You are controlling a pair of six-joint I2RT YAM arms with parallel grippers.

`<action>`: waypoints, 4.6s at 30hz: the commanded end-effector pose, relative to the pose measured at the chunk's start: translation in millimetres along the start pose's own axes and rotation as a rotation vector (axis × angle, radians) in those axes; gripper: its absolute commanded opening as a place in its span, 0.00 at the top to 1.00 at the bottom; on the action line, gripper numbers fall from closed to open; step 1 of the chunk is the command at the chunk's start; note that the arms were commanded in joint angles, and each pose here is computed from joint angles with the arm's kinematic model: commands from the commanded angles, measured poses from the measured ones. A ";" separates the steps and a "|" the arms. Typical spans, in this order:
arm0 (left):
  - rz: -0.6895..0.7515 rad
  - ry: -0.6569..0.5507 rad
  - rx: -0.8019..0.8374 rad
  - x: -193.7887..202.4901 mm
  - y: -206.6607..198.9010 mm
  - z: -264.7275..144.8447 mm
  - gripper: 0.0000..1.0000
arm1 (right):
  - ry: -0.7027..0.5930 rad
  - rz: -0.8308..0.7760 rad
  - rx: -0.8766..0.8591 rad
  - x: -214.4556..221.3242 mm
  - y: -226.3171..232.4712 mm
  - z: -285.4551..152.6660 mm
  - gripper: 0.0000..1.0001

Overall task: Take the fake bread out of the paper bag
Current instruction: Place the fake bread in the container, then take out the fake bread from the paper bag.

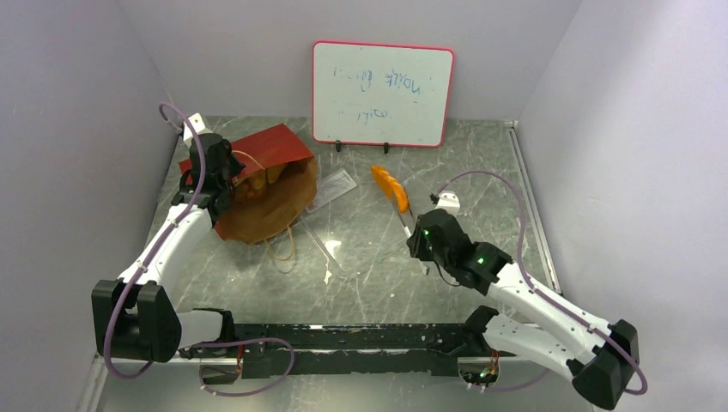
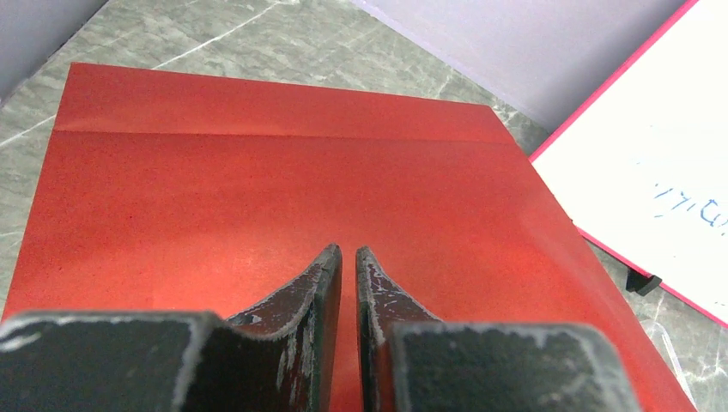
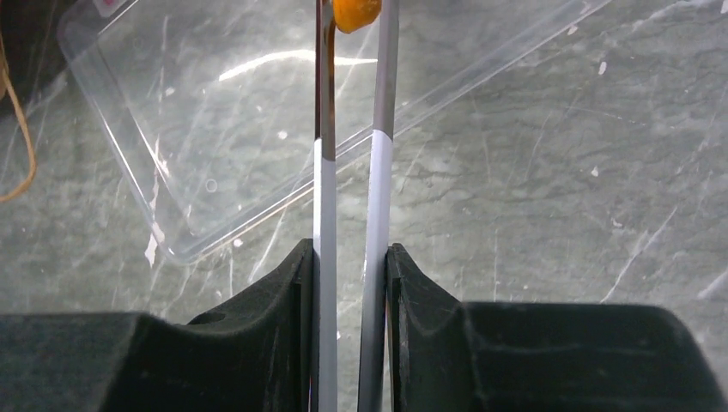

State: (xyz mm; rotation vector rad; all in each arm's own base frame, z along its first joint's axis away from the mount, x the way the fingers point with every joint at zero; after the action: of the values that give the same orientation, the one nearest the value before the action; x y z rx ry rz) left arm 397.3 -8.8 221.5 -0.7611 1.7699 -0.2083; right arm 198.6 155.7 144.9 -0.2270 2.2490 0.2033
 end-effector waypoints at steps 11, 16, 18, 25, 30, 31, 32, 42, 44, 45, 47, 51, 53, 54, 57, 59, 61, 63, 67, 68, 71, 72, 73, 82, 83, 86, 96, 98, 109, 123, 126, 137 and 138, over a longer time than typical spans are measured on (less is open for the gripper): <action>-0.016 -0.032 0.070 -17.7 -20.8 -7.3 0.93 | -0.043 0.126 -0.179 -18.1 -23.5 27.9 1.00; -0.012 -0.035 0.070 -19.0 -20.9 -7.9 0.93 | -0.018 0.159 -0.160 -13.1 -36.1 33.0 1.00; -0.011 -0.036 0.068 -18.6 -19.9 -8.4 0.93 | -0.006 0.171 -0.141 -10.3 -40.9 34.2 0.96; -0.015 -0.026 0.065 -14.0 -16.8 -9.3 0.93 | 0.060 0.214 -0.077 7.0 -58.6 46.5 0.63; -0.014 -0.027 0.065 -14.8 -16.2 -11.2 0.93 | 0.072 0.246 -0.067 12.3 -68.1 50.8 0.52; -0.014 -0.027 0.064 -14.7 -16.0 -11.1 0.93 | 0.073 0.252 -0.065 12.9 -69.5 50.9 0.52; -0.013 -0.029 0.065 -15.3 -16.3 -11.5 0.93 | 0.074 0.257 -0.064 13.3 -70.4 51.0 0.52; -0.017 -0.023 0.067 -12.8 -15.1 -12.5 0.93 | 0.021 0.265 -0.073 -3.0 -71.0 42.2 0.52; -0.018 -0.023 0.067 -12.9 -15.1 -12.9 0.93 | 0.012 0.260 -0.078 -7.2 -70.4 39.9 0.53; -0.019 -0.023 0.067 -13.0 -15.1 -13.0 0.93 | 0.009 0.258 -0.081 -8.0 -70.0 39.0 0.54; -0.018 -0.023 0.066 -12.9 -14.6 -13.3 0.93 | 0.008 0.257 -0.085 -8.2 -69.3 38.7 0.57; -0.019 -0.023 0.065 -12.9 -14.3 -13.9 0.93 | 0.008 0.254 -0.082 -6.9 -69.8 37.2 0.60; -0.017 -0.024 0.064 -13.3 -14.2 -14.0 0.93 | -0.006 0.253 -0.063 -10.0 -72.8 34.0 0.60; -0.017 -0.024 0.064 -13.1 -14.0 -14.0 0.93 | -0.012 0.252 -0.055 -12.0 -74.3 31.7 0.59; -0.018 -0.021 0.064 -12.2 -13.8 -13.6 0.93 | -0.031 0.247 -0.028 -18.7 -78.4 24.6 0.58; -0.020 -0.017 0.065 -10.8 -14.0 -13.1 0.93 | -0.039 0.246 -0.017 -21.2 -80.1 21.2 0.57; -0.022 -0.014 0.064 -10.1 -13.9 -12.7 0.93 | -0.036 0.246 -0.011 -21.6 -80.9 19.9 0.55; -0.025 -0.012 0.065 -9.2 -13.9 -12.5 0.93 | -0.024 0.251 -0.004 -18.1 -81.9 21.0 0.54; -0.024 -0.012 0.065 -9.2 -13.5 -12.7 0.93 | -0.010 0.265 0.006 -13.6 -83.0 24.1 0.52; -0.023 -0.014 0.065 -9.6 -13.4 -13.0 0.93 | -0.008 0.267 0.007 -13.2 -83.1 24.6 0.52; -0.021 -0.016 0.064 -10.5 -13.6 -13.2 0.93 | -0.004 0.268 0.009 -12.7 -83.3 25.2 0.52; -0.019 -0.016 0.063 -10.2 -13.3 -13.1 0.93 | -0.010 0.269 0.007 -14.3 -83.1 24.1 0.52; -0.019 -0.016 0.064 -10.2 -13.4 -12.8 0.93 | -0.014 0.270 0.005 -15.3 -82.7 23.2 0.52; -0.015 -0.014 0.060 -8.6 -11.8 -12.3 0.93 | -0.094 0.255 -0.008 -41.5 -80.7 3.9 0.52; -0.015 -0.015 0.060 -8.9 -11.8 -12.3 0.93 | -0.106 0.253 -0.013 -45.4 -79.9 1.6 0.53; -0.013 -0.012 0.063 -8.9 -12.8 -12.5 0.93 | -0.128 0.246 -0.026 -53.6 -77.9 -2.7 0.53; -0.003 0.002 0.060 -6.3 -12.8 -10.5 0.93 | -0.200 0.218 -0.141 -81.6 -53.6 -16.0 0.56; 0.000 0.002 0.060 -6.7 -13.4 -9.9 0.93 | -0.205 0.207 -0.167 -86.5 -43.6 -15.7 0.56; 0.007 0.011 0.060 -9.7 -18.0 -7.5 0.93 | -0.181 0.049 -0.323 -88.1 72.0 -19.2 0.58; 0.006 0.029 0.073 -4.3 -18.7 -7.0 0.93 | -0.151 -0.048 -0.520 -52.7 195.4 -55.9 0.59; 0.006 0.033 0.079 -3.2 -18.6 -9.7 0.93 | -0.149 -0.061 -0.544 -50.8 216.2 -46.8 0.59; -0.013 0.056 0.124 4.0 -22.0 -25.6 0.93 | -0.162 -0.089 -0.543 -71.8 278.9 20.6 0.58; -0.014 0.059 0.128 4.8 -22.5 -26.8 0.93 | -0.162 -0.083 -0.540 -75.0 280.0 28.2 0.58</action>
State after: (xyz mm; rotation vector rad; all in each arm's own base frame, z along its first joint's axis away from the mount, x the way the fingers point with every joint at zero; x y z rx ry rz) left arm 387.5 -24.6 234.9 -0.7059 1.7847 -0.2997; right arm 171.1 419.3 182.5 -0.6404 2.0662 0.6947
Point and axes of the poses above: each gripper's point midway between its finger pads, its own z axis out along the fingers, its own y axis along the line the jaws close on, x = y × z, the point moved 1 cm from there along -z, back along the fingers, and after that the axes turned 11 degrees about -z, right-handed, at the moved point
